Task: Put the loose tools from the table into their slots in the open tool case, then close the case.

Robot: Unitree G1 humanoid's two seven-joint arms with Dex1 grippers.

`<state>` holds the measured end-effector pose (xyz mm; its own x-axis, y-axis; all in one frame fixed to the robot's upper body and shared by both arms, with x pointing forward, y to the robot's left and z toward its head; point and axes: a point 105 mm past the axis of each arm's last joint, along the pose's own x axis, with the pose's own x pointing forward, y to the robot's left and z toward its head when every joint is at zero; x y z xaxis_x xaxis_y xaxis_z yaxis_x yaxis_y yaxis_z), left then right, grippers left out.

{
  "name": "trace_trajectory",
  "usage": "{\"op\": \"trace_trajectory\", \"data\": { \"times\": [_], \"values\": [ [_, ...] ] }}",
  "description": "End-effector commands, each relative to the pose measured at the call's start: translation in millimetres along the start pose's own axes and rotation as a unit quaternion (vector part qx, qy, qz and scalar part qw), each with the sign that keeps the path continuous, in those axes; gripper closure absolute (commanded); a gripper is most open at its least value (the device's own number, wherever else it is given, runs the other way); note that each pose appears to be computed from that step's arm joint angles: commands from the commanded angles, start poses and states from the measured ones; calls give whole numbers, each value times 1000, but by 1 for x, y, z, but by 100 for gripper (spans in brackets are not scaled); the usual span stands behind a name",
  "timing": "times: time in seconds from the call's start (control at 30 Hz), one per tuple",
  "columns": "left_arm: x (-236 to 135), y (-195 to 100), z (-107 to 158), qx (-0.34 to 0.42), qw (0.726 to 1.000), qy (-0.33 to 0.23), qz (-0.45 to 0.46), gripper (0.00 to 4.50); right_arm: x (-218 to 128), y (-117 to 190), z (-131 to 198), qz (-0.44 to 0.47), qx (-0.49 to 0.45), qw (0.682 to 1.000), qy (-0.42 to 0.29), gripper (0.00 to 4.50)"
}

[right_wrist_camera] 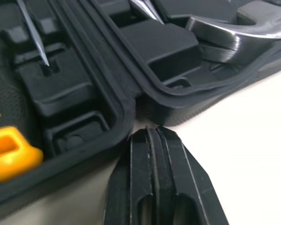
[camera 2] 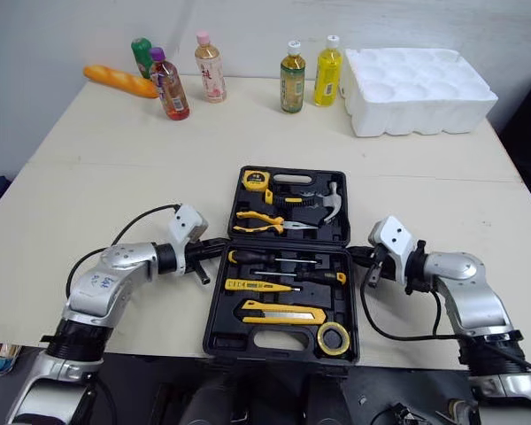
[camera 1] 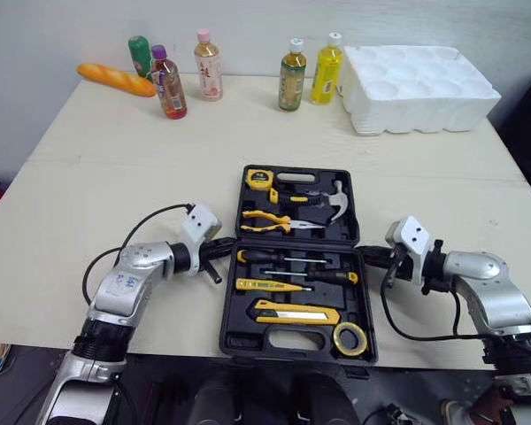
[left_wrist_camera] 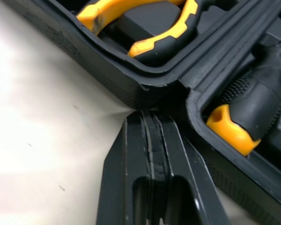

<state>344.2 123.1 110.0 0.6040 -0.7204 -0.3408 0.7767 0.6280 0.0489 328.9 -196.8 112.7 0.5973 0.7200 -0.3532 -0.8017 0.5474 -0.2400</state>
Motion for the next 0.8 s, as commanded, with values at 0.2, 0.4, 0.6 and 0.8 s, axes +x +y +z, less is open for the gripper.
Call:
{"op": "trace_trajectory", "data": {
  "times": [0.2,0.4,0.6,0.8],
  "values": [
    [17,13,17,19,1000,-8,15,446,15,-12,21,1,-57,998,-14,450],
    [6,24,19,13,999,-3,36,446,17,-14,18,3,-51,999,-13,450],
    [-29,40,20,5,999,1,53,361,-8,-36,12,-50,-3,999,9,357],
    [-62,56,45,6,996,-53,73,91,-43,-63,18,-115,-12,991,61,57]
  ]
}}
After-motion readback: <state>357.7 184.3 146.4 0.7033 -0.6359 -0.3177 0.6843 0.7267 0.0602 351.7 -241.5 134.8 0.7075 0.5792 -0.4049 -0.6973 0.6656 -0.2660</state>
